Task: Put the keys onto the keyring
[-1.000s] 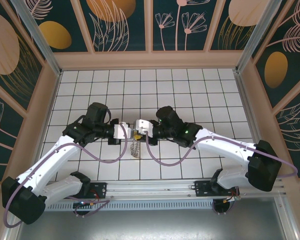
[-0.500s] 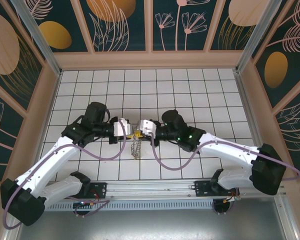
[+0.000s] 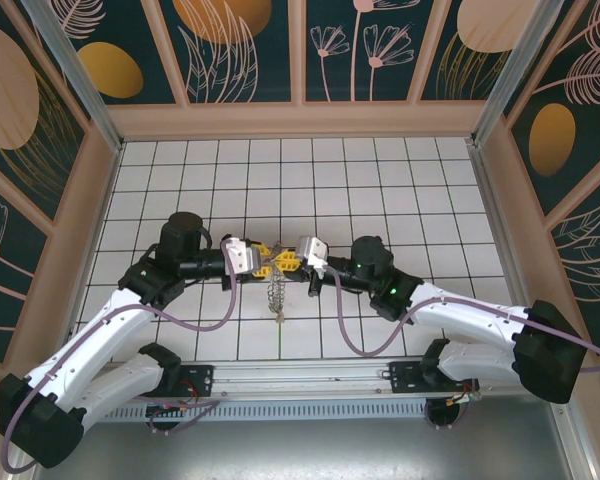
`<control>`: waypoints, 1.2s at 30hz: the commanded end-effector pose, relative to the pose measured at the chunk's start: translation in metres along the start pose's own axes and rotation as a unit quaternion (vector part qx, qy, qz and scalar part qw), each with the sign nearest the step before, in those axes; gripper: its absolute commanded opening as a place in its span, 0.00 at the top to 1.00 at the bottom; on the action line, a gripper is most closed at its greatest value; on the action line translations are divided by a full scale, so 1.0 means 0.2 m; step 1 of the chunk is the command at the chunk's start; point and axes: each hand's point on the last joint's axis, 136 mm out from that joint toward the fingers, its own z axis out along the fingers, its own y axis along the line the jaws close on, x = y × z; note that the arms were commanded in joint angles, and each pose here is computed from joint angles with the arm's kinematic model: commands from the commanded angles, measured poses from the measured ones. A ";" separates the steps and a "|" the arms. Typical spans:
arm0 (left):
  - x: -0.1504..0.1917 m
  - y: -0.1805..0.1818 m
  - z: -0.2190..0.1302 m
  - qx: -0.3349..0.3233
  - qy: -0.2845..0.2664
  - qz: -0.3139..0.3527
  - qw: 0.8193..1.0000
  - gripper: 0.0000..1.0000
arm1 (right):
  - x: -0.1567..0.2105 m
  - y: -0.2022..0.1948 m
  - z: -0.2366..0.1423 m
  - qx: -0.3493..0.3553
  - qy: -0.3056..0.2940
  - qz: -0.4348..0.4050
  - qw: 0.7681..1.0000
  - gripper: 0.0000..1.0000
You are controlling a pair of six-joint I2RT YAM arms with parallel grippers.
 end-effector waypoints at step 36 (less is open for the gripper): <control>-0.20 -0.04 -0.07 0.021 -0.065 -0.036 0.997 0.76 | -0.05 0.01 -0.02 0.003 -0.057 0.012 0.998 1.00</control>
